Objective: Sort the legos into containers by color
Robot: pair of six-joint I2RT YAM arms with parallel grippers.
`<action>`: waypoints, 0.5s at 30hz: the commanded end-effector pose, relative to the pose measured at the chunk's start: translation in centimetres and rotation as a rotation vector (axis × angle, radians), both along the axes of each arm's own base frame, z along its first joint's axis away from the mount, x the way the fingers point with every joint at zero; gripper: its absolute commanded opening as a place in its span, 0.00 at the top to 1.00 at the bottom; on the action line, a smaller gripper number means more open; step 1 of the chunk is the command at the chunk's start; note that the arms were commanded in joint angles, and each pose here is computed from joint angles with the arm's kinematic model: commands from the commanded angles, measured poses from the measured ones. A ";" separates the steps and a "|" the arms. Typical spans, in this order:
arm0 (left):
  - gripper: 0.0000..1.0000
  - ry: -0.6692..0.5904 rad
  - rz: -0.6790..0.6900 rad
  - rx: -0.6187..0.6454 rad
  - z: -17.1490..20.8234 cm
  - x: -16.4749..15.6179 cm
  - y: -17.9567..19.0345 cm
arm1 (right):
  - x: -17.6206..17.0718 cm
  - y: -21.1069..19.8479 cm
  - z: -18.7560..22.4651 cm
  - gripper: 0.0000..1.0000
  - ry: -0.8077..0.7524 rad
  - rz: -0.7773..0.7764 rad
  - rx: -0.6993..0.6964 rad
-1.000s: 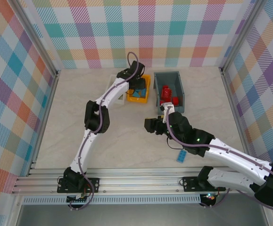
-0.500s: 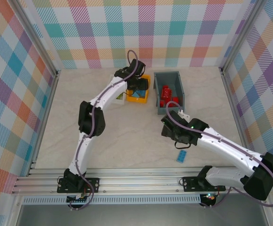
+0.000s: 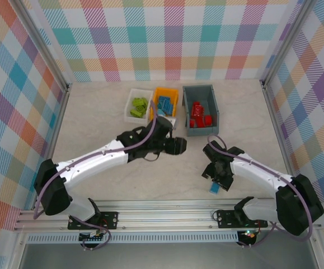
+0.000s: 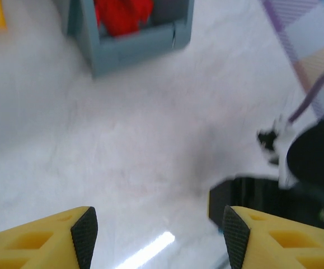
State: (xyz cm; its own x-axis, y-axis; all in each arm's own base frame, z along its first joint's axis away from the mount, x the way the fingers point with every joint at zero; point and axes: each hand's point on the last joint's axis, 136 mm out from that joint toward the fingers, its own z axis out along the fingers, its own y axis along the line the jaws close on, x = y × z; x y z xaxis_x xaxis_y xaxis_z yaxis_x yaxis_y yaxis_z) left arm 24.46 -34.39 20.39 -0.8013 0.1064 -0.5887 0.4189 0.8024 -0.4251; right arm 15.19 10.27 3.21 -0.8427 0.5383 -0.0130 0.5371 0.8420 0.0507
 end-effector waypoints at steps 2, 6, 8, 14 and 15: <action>0.37 -0.016 0.058 -0.080 0.8 -2.5 0.2 | -0.4 0.6 -1.0 0.30 0.038 -0.032 0.036; 0.38 -0.006 0.068 -0.073 0.4 -4.2 1.4 | -0.7 0.8 -1.7 0.39 0.057 -0.034 0.044; 0.38 -0.008 0.076 -0.069 0.4 -4.6 2.1 | -0.7 0.7 -1.8 0.46 0.057 -0.033 0.044; 0.39 -0.035 0.146 -0.082 1.1 -4.8 4.6 | 0.9 1.2 -0.9 0.73 -0.016 0.028 0.050; 0.39 -0.048 0.168 -0.076 1.5 -4.6 5.3 | 1.7 1.6 -0.3 0.74 -0.054 0.068 0.049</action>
State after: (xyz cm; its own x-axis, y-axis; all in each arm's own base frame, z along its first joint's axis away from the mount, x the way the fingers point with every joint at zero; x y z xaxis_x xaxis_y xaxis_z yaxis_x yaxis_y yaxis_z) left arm 19.60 -30.57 21.21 -0.7969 -0.0168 -0.6039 0.3453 0.8075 -0.4781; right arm 15.06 11.09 1.91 -0.8438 0.5359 0.0294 0.5365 0.8409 0.0713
